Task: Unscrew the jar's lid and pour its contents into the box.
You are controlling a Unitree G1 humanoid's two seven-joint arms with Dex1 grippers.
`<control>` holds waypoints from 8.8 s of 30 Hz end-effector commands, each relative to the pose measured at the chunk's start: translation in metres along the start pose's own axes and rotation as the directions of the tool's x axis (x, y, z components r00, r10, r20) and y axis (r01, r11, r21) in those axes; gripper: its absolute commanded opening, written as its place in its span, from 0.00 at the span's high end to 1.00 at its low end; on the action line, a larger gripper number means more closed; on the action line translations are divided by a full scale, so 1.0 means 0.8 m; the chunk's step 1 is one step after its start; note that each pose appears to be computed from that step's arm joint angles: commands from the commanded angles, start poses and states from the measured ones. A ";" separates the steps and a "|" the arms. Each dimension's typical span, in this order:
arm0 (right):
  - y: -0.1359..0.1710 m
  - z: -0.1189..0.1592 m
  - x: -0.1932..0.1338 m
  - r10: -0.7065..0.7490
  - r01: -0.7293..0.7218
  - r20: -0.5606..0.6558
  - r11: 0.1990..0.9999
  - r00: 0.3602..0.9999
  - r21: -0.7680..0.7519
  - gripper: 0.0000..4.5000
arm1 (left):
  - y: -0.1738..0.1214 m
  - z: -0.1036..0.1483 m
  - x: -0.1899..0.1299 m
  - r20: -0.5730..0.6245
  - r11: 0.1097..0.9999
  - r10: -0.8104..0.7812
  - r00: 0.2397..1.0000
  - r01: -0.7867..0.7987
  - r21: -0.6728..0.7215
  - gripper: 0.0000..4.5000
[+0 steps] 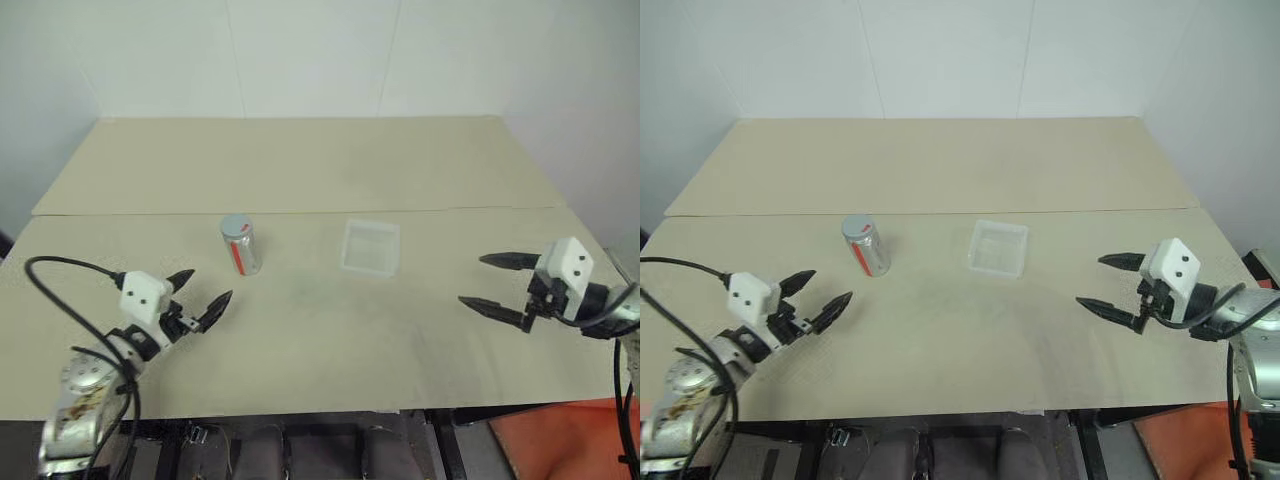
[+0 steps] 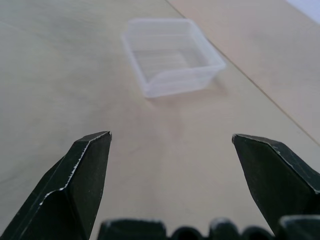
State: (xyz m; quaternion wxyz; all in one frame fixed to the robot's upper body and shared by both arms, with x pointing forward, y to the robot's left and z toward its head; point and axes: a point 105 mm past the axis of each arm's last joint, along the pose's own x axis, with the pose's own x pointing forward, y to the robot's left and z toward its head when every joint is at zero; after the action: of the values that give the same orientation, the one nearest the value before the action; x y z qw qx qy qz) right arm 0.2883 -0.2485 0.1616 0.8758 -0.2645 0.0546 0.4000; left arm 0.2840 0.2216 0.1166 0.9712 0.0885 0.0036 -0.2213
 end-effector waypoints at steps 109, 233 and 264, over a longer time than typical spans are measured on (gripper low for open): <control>0.079 0.192 0.147 -0.240 0.173 0.416 0.966 0.877 0.193 0.00 | -0.135 0.094 0.143 0.328 0.874 -0.480 0.814 0.477 0.095 0.58; 0.071 0.173 0.111 -0.238 0.179 0.581 0.971 0.778 0.158 0.02 | -0.168 0.094 0.143 0.309 0.826 -0.564 0.766 0.517 0.225 0.58; 0.073 0.157 0.125 -0.187 0.052 0.558 0.967 0.809 0.249 0.38 | -0.170 0.102 0.141 0.344 0.817 -0.573 0.744 0.549 0.173 0.58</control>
State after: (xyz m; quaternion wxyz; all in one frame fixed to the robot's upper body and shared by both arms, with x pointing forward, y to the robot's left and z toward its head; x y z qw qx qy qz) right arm 0.3020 -0.0849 0.2040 0.9032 -0.0276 -0.1657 0.3951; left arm 0.3269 0.0415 0.1529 0.8457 0.0678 -0.1375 -0.5112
